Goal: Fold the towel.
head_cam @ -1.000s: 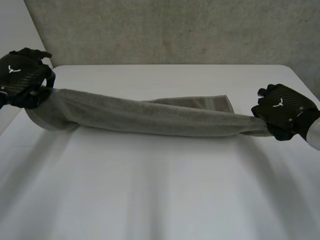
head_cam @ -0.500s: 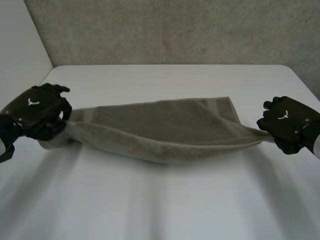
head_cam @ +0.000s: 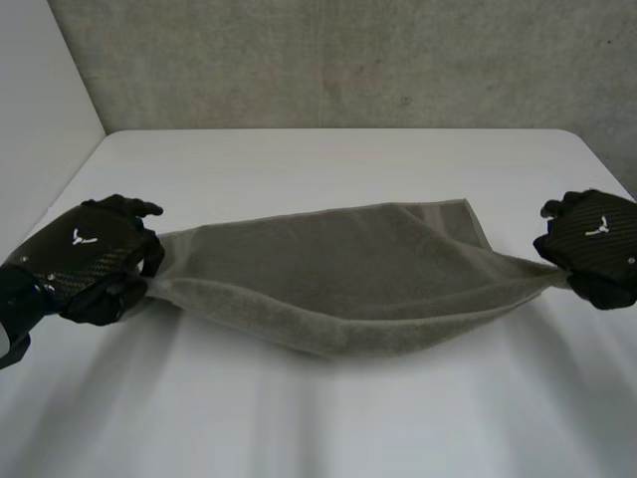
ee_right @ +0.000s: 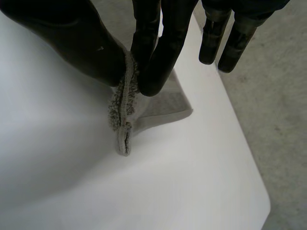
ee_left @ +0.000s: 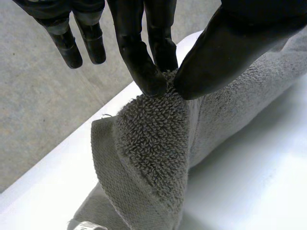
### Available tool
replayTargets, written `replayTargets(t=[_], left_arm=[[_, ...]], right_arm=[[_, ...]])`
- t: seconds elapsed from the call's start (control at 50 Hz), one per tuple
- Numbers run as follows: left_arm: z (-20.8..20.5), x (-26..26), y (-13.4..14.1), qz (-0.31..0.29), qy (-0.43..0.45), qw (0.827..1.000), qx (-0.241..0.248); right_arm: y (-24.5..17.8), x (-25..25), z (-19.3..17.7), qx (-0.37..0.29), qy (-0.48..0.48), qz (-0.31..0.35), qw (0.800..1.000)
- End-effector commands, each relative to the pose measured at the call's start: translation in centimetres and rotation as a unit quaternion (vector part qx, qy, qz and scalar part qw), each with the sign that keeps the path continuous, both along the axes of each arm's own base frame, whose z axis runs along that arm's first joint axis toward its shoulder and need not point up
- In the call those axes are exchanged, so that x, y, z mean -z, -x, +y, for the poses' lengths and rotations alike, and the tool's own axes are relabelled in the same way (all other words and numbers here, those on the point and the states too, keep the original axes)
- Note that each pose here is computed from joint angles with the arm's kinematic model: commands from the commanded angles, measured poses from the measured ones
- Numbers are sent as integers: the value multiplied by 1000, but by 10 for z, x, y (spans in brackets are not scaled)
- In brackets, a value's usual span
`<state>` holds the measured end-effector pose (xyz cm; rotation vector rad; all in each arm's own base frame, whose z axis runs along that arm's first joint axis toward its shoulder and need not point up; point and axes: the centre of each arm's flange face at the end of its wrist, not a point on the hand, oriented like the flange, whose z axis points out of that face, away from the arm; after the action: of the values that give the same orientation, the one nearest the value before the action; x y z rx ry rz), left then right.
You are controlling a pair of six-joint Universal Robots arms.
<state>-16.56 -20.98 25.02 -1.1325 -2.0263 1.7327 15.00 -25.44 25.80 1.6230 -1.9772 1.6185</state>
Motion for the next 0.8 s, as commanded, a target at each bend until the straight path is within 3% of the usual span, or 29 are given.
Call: replayTargets(t=[0.02,0.22,0.34,0.56,0.7,0.8], left_arm=[[-24,-8,-4,-2,30,1000,-4],[-88,16,5,-6,24,1000,-10],[-130,44,13,-32,29,997,-56],[-168,80,17,-41,52,995,-75],[-186,82,14,-45,102,988,-109],[-187,84,16,-43,113,987,-107]], right_arm=[[-7,-2,-30,-14,36,-5,999],[-78,7,-87,-43,78,0,996],[-102,29,-121,-51,114,-12,992],[-115,62,-169,11,210,-57,976],[-120,87,-179,18,202,-65,977],[-123,101,-185,23,198,-74,977]])
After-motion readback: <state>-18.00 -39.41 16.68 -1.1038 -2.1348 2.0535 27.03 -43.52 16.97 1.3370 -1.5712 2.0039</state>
